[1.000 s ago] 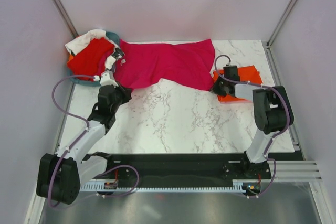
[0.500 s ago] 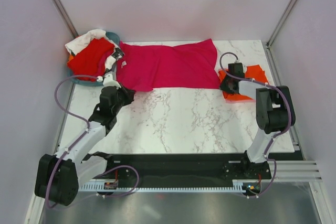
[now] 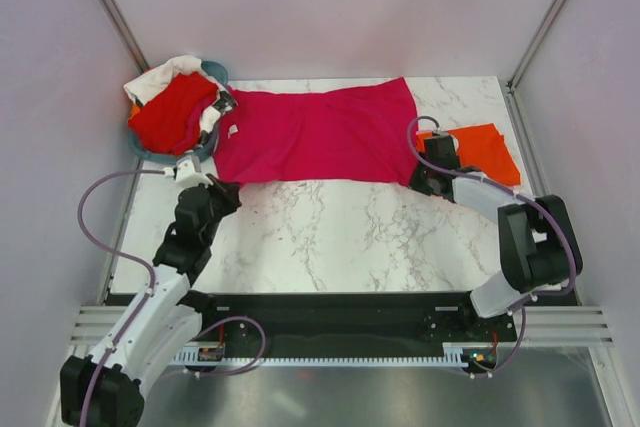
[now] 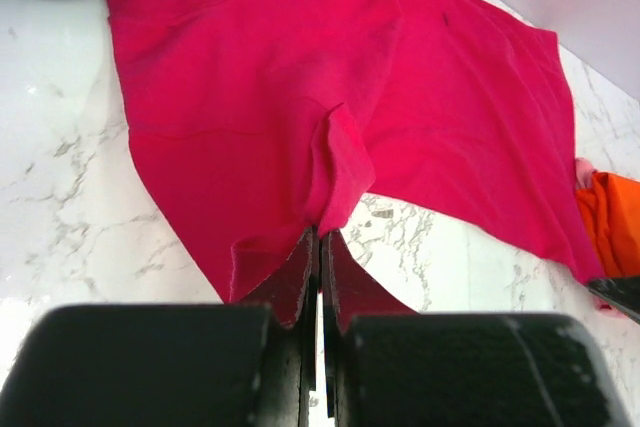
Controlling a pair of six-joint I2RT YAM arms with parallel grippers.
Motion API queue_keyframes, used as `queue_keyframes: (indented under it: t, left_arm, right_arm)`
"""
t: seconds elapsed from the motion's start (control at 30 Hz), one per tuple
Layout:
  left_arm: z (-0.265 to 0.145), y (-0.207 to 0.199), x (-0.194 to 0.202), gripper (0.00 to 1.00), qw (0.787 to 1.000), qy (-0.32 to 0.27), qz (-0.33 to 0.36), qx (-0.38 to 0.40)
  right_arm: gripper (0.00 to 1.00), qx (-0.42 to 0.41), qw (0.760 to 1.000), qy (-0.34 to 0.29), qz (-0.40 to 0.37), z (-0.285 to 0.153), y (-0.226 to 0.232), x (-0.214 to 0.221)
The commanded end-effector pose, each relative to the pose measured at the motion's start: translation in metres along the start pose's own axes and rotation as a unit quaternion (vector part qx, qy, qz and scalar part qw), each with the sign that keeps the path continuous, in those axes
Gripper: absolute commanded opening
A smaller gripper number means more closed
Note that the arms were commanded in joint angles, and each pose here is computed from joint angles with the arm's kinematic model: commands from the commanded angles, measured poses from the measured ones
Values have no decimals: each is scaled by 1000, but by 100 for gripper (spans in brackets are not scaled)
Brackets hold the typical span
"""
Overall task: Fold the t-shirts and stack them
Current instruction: Flatten the tshirt out
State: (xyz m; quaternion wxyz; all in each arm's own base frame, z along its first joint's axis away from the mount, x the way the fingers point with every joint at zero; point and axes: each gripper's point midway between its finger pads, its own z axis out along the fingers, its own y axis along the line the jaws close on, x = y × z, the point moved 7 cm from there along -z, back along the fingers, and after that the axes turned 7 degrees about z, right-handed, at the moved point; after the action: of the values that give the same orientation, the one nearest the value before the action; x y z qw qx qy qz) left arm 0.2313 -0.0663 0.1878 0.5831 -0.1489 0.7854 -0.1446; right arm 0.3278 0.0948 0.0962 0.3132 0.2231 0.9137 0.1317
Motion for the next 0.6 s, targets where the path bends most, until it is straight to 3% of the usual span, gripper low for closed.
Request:
queue_keyframes:
  t: [0.0,0.2,0.57]
  left_arm:
    - [-9,14,7,2,999,-7,-14,-42]
    - [-21,30,28,2,998,1,-18,-54]
    - [-38,45,39,2,997,-14,-25,-73]
  right_arm:
    - [0,-3,1000,-2,-2,-19,-11,8]
    - [0,36,999,18,3,-34,-41,27]
    - [0,84,996,-15,30,-50,-72,26]
